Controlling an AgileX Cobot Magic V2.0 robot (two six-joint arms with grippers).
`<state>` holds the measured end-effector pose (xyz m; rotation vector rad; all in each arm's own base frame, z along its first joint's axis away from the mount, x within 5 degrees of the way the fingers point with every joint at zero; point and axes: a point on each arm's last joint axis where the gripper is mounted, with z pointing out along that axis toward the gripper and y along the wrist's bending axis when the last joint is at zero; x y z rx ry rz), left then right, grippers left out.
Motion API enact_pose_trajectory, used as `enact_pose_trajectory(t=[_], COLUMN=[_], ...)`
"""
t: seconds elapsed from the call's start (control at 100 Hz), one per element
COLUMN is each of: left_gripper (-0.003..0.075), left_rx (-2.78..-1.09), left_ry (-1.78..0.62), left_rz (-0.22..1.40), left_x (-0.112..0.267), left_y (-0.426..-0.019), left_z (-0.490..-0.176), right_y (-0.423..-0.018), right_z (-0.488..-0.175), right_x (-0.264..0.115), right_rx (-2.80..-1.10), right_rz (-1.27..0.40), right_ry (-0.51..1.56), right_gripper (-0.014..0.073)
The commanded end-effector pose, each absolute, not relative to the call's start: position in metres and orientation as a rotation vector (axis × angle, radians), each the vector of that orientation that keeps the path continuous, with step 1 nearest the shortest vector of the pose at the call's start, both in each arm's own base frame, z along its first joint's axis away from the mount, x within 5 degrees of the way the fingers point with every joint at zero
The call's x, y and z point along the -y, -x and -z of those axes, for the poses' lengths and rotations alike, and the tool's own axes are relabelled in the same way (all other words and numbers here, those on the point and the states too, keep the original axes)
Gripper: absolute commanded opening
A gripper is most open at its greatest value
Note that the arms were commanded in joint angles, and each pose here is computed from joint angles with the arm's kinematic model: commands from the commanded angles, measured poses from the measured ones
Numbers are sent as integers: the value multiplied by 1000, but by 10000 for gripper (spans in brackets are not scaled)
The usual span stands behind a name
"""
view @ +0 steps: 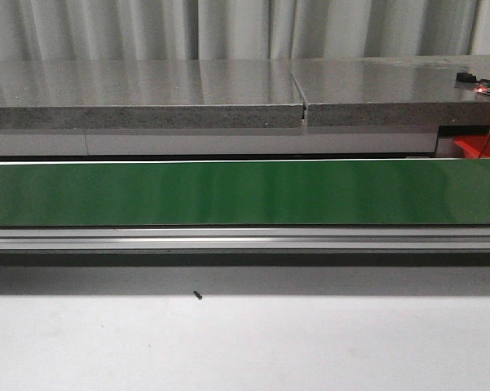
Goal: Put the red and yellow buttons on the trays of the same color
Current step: 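Carry the yellow button into the yellow tray, open right gripper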
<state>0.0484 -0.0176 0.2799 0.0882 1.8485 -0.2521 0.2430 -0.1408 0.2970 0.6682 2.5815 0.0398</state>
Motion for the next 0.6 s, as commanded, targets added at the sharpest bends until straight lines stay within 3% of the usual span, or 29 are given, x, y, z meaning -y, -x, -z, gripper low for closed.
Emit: enact_pose_trajectory(t=[0.0, 0.59], left_gripper=[-20, -20], left_rx=[-1758, -1758], left_ry=[-66, -66], left_rz=[270, 270], left_x=[17, 17], left_y=[-50, -50], left_z=[-294, -294], right_y=[-247, -288], right_z=[-305, -231], right_x=[149, 188], right_rx=[-2490, -2529], right_rz=[-19, -7], right_ry=[-688, -789], right_gripper=[245, 245])
